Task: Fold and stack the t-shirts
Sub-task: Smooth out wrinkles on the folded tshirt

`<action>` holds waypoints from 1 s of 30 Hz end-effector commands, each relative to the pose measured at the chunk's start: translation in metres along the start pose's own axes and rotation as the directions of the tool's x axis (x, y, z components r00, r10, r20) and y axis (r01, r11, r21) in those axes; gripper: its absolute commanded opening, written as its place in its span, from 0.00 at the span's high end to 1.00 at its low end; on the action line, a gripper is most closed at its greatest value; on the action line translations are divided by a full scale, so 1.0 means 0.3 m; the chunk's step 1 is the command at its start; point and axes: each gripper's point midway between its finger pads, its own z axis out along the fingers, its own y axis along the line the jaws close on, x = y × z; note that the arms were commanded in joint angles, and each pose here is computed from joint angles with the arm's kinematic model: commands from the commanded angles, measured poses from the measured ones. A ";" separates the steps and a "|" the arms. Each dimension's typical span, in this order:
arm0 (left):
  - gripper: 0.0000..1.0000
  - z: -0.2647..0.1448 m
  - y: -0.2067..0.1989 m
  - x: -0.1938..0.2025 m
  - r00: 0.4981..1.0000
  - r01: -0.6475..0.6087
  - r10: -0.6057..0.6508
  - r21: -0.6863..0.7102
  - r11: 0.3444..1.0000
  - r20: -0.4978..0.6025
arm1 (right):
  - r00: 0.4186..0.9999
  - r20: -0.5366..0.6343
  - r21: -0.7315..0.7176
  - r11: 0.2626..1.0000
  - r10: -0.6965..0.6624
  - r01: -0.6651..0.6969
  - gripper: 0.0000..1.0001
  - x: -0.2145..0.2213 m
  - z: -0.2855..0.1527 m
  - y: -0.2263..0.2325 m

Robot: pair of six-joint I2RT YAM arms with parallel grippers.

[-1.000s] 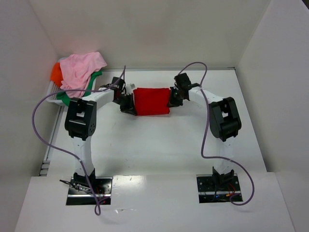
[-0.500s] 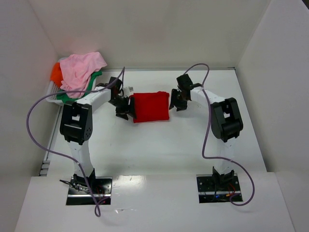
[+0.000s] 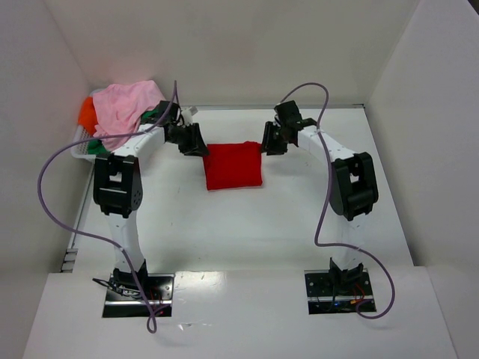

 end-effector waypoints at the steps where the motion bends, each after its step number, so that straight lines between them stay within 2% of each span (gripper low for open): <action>1: 0.61 0.065 -0.032 -0.068 0.999 0.026 -0.030 0.087 0.996 0.044 | 1.000 -0.008 -0.044 0.999 -0.011 0.011 0.58 -0.002 0.011 0.016; 12: 0.61 0.169 0.036 -0.098 0.995 0.075 -0.079 0.071 0.995 0.054 | 0.997 -0.076 -0.081 0.997 -0.003 -0.003 0.53 0.106 0.034 -0.004; 22: 0.59 0.198 0.069 -0.104 0.996 0.066 -0.067 0.012 0.998 0.053 | 0.992 -0.122 -0.068 0.998 -0.025 0.017 0.53 0.173 0.068 -0.016; 30: 0.55 0.188 0.082 -0.072 0.998 0.059 -0.059 -0.008 0.998 0.037 | 0.989 -0.146 -0.067 0.998 -0.020 0.010 0.58 0.192 0.098 -0.026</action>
